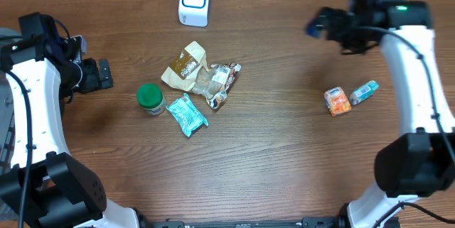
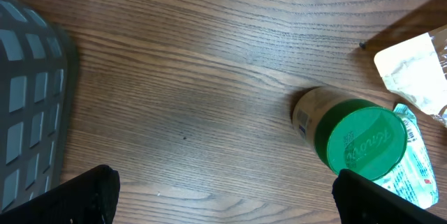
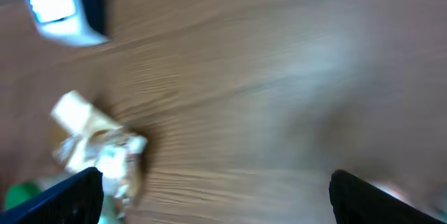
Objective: Scan the item barcode
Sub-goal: 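Reach the right gripper to the clear snack bag and grasp it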
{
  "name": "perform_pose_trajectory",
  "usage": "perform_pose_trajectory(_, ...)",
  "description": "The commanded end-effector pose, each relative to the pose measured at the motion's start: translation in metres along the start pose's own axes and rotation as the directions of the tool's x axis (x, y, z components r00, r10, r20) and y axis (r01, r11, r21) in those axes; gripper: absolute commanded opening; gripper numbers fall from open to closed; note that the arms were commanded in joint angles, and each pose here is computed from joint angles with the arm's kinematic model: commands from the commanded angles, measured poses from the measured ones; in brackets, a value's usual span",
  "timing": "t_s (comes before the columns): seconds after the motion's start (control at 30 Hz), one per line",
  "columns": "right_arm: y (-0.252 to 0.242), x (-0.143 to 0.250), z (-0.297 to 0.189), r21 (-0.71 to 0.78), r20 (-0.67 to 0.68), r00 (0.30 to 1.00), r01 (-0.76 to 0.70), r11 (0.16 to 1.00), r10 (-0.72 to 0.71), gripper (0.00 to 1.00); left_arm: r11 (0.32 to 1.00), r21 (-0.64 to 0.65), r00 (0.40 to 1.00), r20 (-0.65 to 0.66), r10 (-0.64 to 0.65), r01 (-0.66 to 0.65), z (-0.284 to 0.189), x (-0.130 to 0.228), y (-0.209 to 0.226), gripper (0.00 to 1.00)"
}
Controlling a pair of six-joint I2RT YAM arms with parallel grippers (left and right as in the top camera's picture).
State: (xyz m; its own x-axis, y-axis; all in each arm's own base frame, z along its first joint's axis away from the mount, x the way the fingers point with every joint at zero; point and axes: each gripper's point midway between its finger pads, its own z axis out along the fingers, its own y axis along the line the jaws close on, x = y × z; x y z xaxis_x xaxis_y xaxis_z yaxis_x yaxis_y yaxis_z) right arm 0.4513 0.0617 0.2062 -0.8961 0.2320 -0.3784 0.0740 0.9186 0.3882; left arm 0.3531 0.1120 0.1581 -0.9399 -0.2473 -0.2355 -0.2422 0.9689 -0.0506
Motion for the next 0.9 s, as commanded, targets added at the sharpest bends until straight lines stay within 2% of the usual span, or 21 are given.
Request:
perform_pose_trajectory(0.0, 0.072, 0.024, 0.027, -0.124, -0.035, 0.988, 0.142, 0.982, -0.148, 1.00, 1.000, 0.007, 1.000, 0.004, -0.004, 0.004, -0.001, -0.001, -0.002, 1.00)
perform_pose_trajectory(0.13, 0.117, 0.061, 0.065, -0.153, -0.137, 0.987, 0.059, 0.986, -0.080, 1.00, 1.000, 0.007, 1.000, 0.004, -0.004, 0.004, -0.001, -0.001, -0.002, 1.00)
perform_pose_trajectory(0.17, 0.133, 0.080, 0.083, -0.146, -0.194, 0.980, 0.005, 0.989, -0.034, 0.91, 1.000, 0.007, 1.000, 0.004, -0.004, 0.004, -0.001, -0.001, -0.002, 1.00)
perform_pose_trajectory(0.23, 0.153, 0.100, 0.104, -0.147, -0.237, 0.971, -0.016, 0.989, -0.019, 0.84, 1.000, 0.007, 1.000, 0.004, -0.004, 0.004, -0.001, -0.001, -0.002, 1.00)
perform_pose_trajectory(0.27, 0.168, 0.111, 0.118, -0.165, -0.245, 0.968, 0.009, 0.986, -0.050, 0.67, 1.000, 0.007, 1.000, 0.004, -0.004, 0.004, -0.001, -0.001, -0.002, 1.00)
perform_pose_trajectory(0.33, 0.184, 0.121, 0.134, -0.175, -0.247, 0.968, 0.004, 0.985, -0.048, 0.42, 1.000, 0.007, 1.000, 0.004, -0.004, 0.004, -0.001, -0.001, -0.002, 1.00)
perform_pose_trajectory(0.37, 0.191, 0.126, 0.144, -0.169, -0.239, 0.970, 0.002, 0.986, -0.043, 0.24, 1.000, 0.007, 1.000, 0.004, -0.004, 0.004, -0.001, -0.001, -0.002, 1.00)
perform_pose_trajectory(0.47, 0.197, 0.133, 0.157, -0.134, -0.215, 0.976, 0.001, 0.991, -0.030, 0.12, 1.000, 0.007, 1.000, 0.004, -0.004, 0.004, -0.001, -0.001, -0.002, 1.00)
perform_pose_trajectory(0.7, 0.181, 0.160, 0.197, 0.010, -0.210, 0.976, 0.054, 0.998, -0.051, 0.10, 1.000, 0.007, 1.000, 0.004, -0.004, 0.004, -0.001, -0.001, -0.002, 1.00)
perform_pose_trajectory(0.87, 0.144, 0.191, 0.227, 0.125, -0.319, 0.948, 0.058, 0.991, -0.015, 0.10, 1.000, 0.007, 1.000, 0.004, -0.004, 0.004, -0.001, -0.001, -0.002, 1.00)
